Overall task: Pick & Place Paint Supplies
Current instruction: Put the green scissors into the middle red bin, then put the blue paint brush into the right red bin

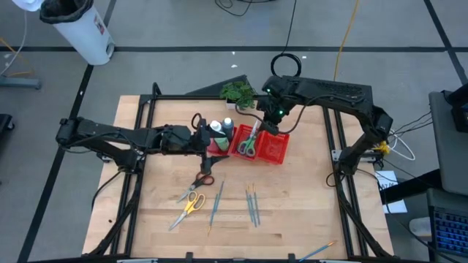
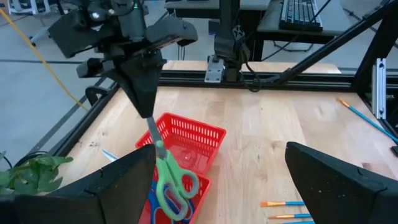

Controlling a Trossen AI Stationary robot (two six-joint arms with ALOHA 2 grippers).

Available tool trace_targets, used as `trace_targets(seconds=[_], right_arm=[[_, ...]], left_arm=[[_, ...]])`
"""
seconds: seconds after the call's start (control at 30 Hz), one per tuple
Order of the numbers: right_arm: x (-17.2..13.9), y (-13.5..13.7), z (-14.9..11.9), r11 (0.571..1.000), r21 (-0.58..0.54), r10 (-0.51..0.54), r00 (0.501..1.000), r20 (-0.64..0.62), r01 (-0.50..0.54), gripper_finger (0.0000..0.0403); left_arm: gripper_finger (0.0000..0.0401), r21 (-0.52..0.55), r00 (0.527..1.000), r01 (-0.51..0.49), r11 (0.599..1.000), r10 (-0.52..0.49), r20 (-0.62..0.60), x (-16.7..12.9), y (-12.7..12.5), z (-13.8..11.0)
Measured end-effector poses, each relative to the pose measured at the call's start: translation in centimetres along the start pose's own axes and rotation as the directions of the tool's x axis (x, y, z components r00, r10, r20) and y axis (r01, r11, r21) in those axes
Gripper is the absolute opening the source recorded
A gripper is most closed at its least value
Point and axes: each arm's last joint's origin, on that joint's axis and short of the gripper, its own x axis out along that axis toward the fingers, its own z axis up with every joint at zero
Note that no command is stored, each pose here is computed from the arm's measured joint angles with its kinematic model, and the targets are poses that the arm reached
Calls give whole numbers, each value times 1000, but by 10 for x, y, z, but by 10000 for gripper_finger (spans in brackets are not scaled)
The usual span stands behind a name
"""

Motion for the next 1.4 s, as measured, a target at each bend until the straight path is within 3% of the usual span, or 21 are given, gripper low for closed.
trace_targets(seconds=[0.4, 0.53, 0.63, 0.97, 1.3, 1.4], right_arm=[[18, -9, 6, 1000, 9, -1, 1000, 4, 1, 8], [19, -9, 6, 997, 1, -79, 997, 2, 79, 19], [19, -11, 6, 992, 0, -125, 992, 2, 125, 31], [20, -9, 9, 991, -17, -130, 991, 24, 131, 102], [16, -15, 11, 919, -64, -387, 921, 37, 389, 169], [7, -9, 10, 896, -22, -441, 895, 60, 443, 176]], left_arm=[[365, 1, 1000, 0, 1000, 0, 0, 0, 0, 0], [365, 1, 1000, 0, 1000, 0, 0, 0, 0, 0], [365, 0, 1000, 0, 1000, 0, 0, 0, 0, 0], [365, -3, 1000, 0, 1000, 0, 0, 0, 0, 0], [365, -14, 1000, 0, 1000, 0, 0, 0, 0, 0], [365, -16, 1000, 0, 1000, 0, 0, 0, 0, 0]])
